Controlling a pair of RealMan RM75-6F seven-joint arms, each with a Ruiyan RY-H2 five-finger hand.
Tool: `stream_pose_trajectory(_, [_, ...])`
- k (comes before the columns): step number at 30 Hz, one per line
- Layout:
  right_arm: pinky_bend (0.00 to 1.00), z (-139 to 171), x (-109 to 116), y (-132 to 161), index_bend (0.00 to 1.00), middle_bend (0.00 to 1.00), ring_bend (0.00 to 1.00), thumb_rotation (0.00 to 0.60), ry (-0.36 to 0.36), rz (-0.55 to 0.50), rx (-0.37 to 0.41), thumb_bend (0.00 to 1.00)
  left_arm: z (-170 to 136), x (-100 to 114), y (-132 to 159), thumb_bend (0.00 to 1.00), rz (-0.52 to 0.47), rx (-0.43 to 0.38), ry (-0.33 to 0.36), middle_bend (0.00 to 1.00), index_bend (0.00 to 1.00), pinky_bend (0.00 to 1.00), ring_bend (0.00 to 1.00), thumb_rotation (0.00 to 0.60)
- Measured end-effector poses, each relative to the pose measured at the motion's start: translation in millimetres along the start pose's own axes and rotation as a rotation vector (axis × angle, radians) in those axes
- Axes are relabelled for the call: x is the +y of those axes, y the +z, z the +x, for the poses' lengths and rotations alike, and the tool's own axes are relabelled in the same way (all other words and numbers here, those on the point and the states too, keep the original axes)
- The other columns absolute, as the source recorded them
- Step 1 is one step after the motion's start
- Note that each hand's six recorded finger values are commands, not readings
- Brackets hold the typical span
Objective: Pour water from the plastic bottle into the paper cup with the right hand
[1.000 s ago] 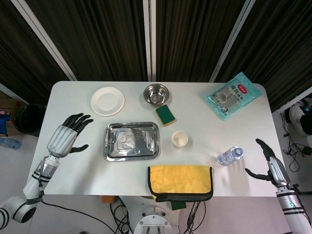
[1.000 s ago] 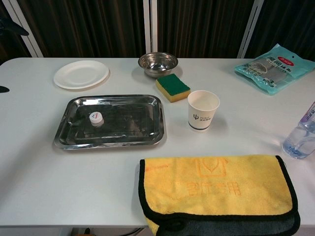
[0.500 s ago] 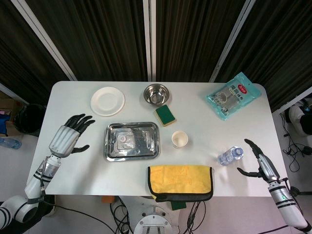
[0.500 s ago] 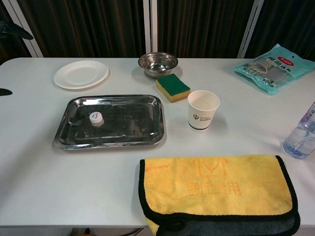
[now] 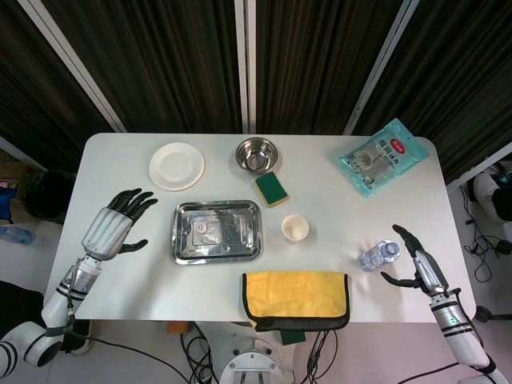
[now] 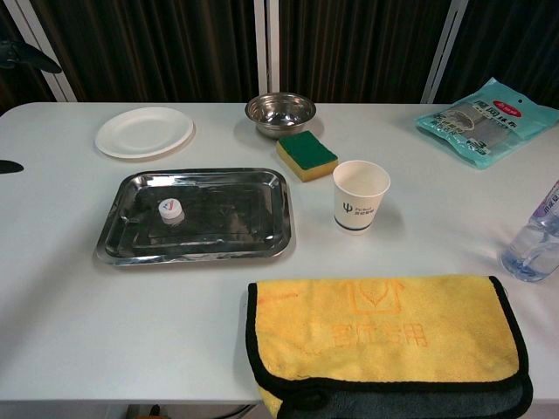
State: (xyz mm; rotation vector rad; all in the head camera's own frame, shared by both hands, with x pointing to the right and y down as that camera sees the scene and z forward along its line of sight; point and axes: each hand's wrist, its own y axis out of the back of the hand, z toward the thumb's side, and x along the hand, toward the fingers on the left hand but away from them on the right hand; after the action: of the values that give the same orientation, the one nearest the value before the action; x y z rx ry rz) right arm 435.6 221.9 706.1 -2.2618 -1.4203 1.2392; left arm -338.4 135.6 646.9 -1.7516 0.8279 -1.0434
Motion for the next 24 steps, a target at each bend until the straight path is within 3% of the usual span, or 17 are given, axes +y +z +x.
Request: stream_pose_trajectory(24, [0.00, -9, -16, 7, 0.00, 0.00, 0.00, 0.600, 0.012, 0.025, 0.053, 0.18, 0, -2, 0, 0.09, 0.009, 0.001, -0.006, 0.16, 0.18, 0.15, 0.11, 0.600])
